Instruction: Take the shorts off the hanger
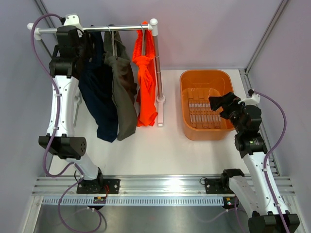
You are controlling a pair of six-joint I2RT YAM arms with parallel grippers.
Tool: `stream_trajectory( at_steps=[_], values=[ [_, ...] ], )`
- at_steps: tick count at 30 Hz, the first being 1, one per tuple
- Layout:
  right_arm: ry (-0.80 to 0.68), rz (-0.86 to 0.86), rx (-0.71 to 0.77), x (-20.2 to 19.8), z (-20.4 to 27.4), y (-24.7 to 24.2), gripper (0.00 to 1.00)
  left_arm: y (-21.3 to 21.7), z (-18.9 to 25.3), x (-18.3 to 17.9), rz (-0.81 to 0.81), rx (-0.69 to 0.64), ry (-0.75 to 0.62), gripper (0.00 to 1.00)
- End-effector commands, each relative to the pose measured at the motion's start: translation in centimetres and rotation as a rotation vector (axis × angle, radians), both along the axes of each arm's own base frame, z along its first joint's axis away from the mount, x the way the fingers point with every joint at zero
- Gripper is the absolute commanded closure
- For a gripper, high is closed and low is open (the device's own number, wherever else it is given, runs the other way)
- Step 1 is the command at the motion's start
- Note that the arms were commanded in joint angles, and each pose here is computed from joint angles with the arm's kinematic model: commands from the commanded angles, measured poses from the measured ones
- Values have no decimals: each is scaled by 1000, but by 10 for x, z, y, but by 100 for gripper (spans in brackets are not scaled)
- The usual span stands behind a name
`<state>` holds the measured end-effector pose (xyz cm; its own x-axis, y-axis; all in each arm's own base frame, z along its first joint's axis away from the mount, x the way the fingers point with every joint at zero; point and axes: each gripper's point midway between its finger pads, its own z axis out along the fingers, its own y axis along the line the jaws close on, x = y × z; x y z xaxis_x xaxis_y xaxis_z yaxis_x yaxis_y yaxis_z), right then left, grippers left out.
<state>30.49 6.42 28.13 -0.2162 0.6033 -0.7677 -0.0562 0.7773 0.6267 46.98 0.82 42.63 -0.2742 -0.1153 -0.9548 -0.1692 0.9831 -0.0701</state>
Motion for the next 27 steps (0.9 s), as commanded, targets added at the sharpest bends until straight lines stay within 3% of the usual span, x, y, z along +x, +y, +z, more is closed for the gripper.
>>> stream_trajectory(
  at_steps=[1, 11, 18, 23, 27],
  values=[
    [-47, 23, 12, 2, 10, 5, 0, 7, -1, 12, 34, 20, -22, 53],
    [-49, 26, 16, 3, 10, 6, 1, 10, -7, 9, 52, 30, -28, 64],
    [-40, 29, 14, 3, 6, 6, 0, 15, 5, 7, 93, 11, -84, 85],
    [-39, 37, 13, 3, 5, 8, 1, 14, 44, -14, 84, -15, -246, 100],
    [-44, 44, 16, 3, 7, 9, 1, 14, 74, -30, 76, -12, -324, 100]
  ],
)
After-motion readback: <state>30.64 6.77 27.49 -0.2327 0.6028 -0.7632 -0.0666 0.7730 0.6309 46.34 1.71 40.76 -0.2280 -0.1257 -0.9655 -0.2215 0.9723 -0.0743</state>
